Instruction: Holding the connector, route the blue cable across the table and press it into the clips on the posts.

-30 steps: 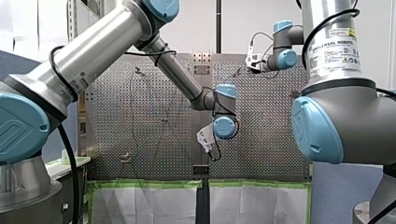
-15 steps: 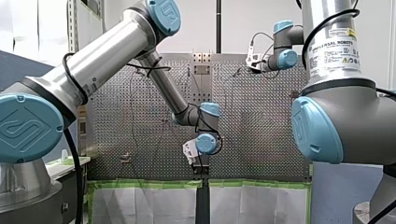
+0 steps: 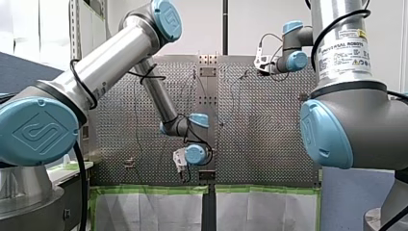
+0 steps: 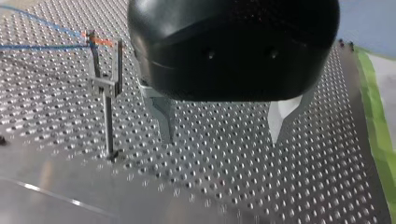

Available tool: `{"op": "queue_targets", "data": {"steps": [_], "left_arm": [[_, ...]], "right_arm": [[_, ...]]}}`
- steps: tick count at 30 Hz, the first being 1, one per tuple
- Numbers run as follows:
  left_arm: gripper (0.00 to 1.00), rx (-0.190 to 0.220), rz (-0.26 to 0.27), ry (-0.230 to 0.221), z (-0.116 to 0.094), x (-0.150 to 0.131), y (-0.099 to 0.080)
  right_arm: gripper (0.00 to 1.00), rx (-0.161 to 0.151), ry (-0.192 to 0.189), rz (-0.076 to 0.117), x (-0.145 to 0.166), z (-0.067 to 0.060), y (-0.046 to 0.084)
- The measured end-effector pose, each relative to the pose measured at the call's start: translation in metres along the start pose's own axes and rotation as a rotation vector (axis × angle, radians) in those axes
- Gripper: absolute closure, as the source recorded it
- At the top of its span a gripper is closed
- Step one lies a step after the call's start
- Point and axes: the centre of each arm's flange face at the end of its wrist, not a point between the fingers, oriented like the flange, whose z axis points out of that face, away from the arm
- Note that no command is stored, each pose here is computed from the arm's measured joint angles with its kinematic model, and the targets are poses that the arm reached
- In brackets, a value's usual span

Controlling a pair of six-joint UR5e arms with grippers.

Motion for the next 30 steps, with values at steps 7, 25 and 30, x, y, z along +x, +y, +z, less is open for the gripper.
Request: {"op": "queue_targets", "data": {"steps": [7,25,30], "left_arm": [[0.02,-0.004,0.025,0.002,0.004,0.003,0.032],[0.02,-0.125,0.047,-0.027,-0.001,0.006,0.125],[0.02,-0.129,0.052,-0.028,-0.015,0.011,0.133]], "right_arm": [[1.00,-0.002,-0.001,0.000,0.000,0.000,0.001],[1.00,-0.027,0.000,0.000,0.001,-0.002,0.010],[1.00,-0.033,0.001,0.000,0.001,-0.002,0.011]]}}
